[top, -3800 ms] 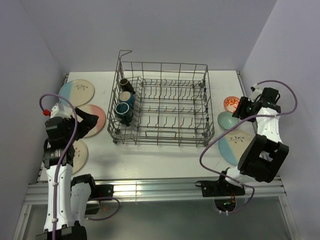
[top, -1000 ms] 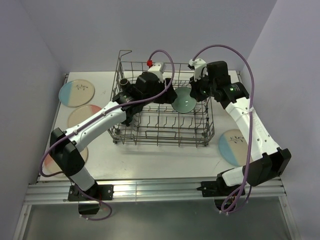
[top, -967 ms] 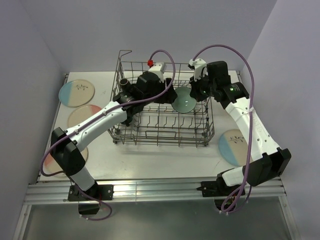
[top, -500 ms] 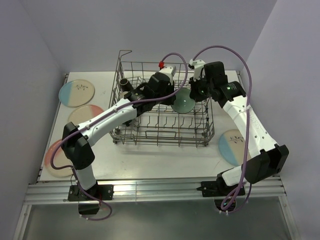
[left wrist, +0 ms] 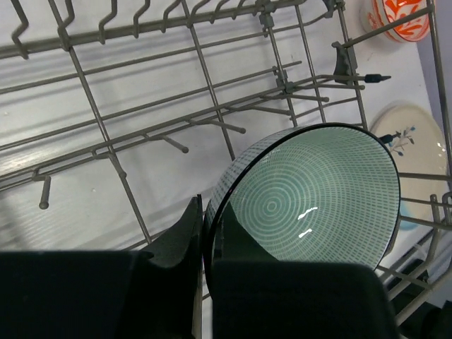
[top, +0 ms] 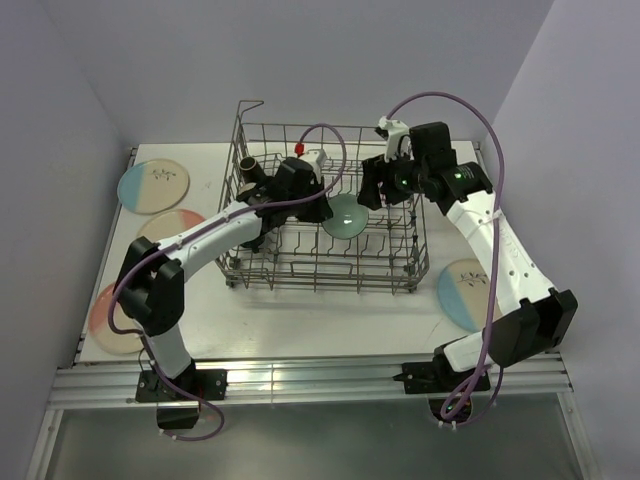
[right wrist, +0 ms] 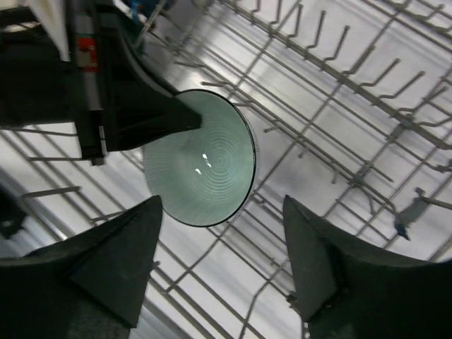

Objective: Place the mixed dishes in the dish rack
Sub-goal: Pass the bowl from the right arm to the left

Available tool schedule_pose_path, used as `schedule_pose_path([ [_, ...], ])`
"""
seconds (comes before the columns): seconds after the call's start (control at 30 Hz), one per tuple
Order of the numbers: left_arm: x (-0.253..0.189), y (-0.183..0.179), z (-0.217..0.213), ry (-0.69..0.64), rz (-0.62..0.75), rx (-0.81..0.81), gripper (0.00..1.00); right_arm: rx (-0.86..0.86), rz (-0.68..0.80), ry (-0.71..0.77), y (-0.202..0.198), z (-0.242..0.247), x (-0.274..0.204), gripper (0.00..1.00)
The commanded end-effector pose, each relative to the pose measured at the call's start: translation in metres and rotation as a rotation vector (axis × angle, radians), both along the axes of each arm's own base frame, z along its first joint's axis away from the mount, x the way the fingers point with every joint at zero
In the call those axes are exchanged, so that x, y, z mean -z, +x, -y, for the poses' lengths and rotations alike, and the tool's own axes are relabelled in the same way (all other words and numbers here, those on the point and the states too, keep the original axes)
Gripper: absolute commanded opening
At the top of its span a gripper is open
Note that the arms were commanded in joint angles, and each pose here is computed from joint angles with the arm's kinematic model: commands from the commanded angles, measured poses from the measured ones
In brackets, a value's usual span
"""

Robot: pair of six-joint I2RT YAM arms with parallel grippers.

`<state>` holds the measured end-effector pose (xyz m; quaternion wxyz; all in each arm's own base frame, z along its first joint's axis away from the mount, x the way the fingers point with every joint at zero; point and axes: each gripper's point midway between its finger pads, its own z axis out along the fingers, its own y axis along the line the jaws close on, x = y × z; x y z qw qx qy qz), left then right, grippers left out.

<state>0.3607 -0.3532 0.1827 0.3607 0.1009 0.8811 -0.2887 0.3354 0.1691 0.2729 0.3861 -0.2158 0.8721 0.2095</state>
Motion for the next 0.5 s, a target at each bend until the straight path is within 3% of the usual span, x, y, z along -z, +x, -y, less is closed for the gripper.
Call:
schedule_pose_path([
  [0.0, -0.085, -0.001, 0.016, -0.287, 0.146, 0.083, 0.0, -0.003, -0.002, 0.16, 0.004, -0.004, -0.031, 0.77],
  [0.27, -0.109, -0.013, 0.002, -0.507, 0.168, 0.207, 0.0, 0.092, -0.15, 0.485, 0.013, 0.005, -0.021, 0.87],
  [0.3, -0.11, -0.014, 0.003, -0.521, 0.167, 0.225, 0.0, 0.157, -0.189, 0.531, 0.013, 0.005, -0.021, 0.93],
  [0.47, -0.116, -0.018, 0.01, -0.615, 0.142, 0.284, 0.0, 0.164, -0.166, 0.655, 0.009, -0.007, -0.028, 1.0],
])
